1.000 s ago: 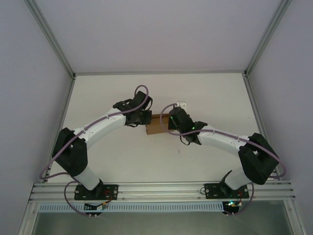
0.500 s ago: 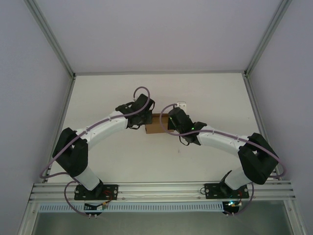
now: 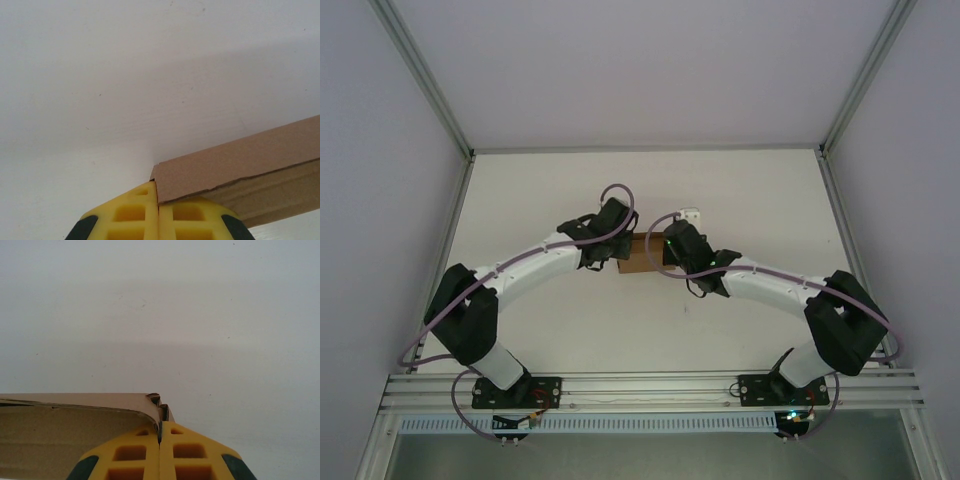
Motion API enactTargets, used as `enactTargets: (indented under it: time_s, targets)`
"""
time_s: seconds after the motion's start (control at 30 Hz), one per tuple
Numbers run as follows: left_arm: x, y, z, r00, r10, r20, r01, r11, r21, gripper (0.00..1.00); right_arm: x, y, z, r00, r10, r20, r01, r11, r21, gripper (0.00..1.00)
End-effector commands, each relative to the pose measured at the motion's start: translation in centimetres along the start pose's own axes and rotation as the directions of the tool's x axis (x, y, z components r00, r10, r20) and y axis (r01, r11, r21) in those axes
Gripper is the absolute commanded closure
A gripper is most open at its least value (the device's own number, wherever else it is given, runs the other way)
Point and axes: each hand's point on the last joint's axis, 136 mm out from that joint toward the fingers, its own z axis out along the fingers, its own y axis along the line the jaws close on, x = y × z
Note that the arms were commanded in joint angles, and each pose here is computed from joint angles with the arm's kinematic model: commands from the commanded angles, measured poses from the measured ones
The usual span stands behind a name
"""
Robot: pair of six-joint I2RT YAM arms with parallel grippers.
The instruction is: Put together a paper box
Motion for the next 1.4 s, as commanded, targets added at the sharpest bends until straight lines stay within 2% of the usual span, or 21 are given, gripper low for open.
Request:
enactTargets:
  time_s: [0.0, 0.13, 0.3, 0.43, 0.6, 0.93, 1.17, 1.37]
  targets:
    - [2.2, 1.5, 0.4, 0.991, 0.083, -0.105, -0.092, 0.993, -0.080, 1.00, 7.0, -3.0, 0.9, 0.965, -0.116, -0.236, 0.141, 0.986, 0.092, 1.00]
    - [2.0, 1.4, 0.7, 0.995, 0.030, -0.098, -0.038, 0.996, -0.082, 1.00, 7.0, -3.1, 0.8, 0.965, -0.112, -0.239, 0.138, 0.986, 0.094, 1.00]
    - [3.7, 1.3, 1.7, 0.990, -0.098, -0.105, 0.090, 0.993, -0.075, 1.00, 7.2, -3.3, 0.8, 0.966, -0.101, -0.240, 0.130, 0.986, 0.106, 1.00]
    - [4.1, 0.9, 1.3, 0.984, -0.133, -0.115, 0.128, 0.990, -0.056, 1.00, 7.2, -3.3, 0.7, 0.964, -0.109, -0.241, 0.137, 0.985, 0.101, 1.00]
    - [5.8, 1.3, 1.7, 0.984, -0.118, -0.136, 0.107, 0.991, -0.084, 1.00, 7.2, -3.3, 0.8, 0.967, -0.102, -0.233, 0.128, 0.987, 0.101, 1.00]
    - [11.0, 1.2, 2.3, 0.990, -0.099, -0.098, 0.099, 0.995, -0.008, 1.00, 8.6, -3.5, 0.8, 0.971, -0.098, -0.217, 0.113, 0.992, 0.060, 1.00]
    - [12.2, 1.1, 3.9, 0.996, -0.056, -0.070, 0.052, 0.997, -0.054, 1.00, 9.9, -2.8, 1.2, 0.974, -0.090, -0.207, 0.091, 0.996, -0.006, 1.00]
    - [11.9, 1.0, 3.2, 0.998, -0.032, -0.062, 0.030, 0.999, -0.042, 1.00, 7.4, -1.1, -0.2, 0.974, -0.168, -0.151, 0.154, 0.983, -0.100, 0.93]
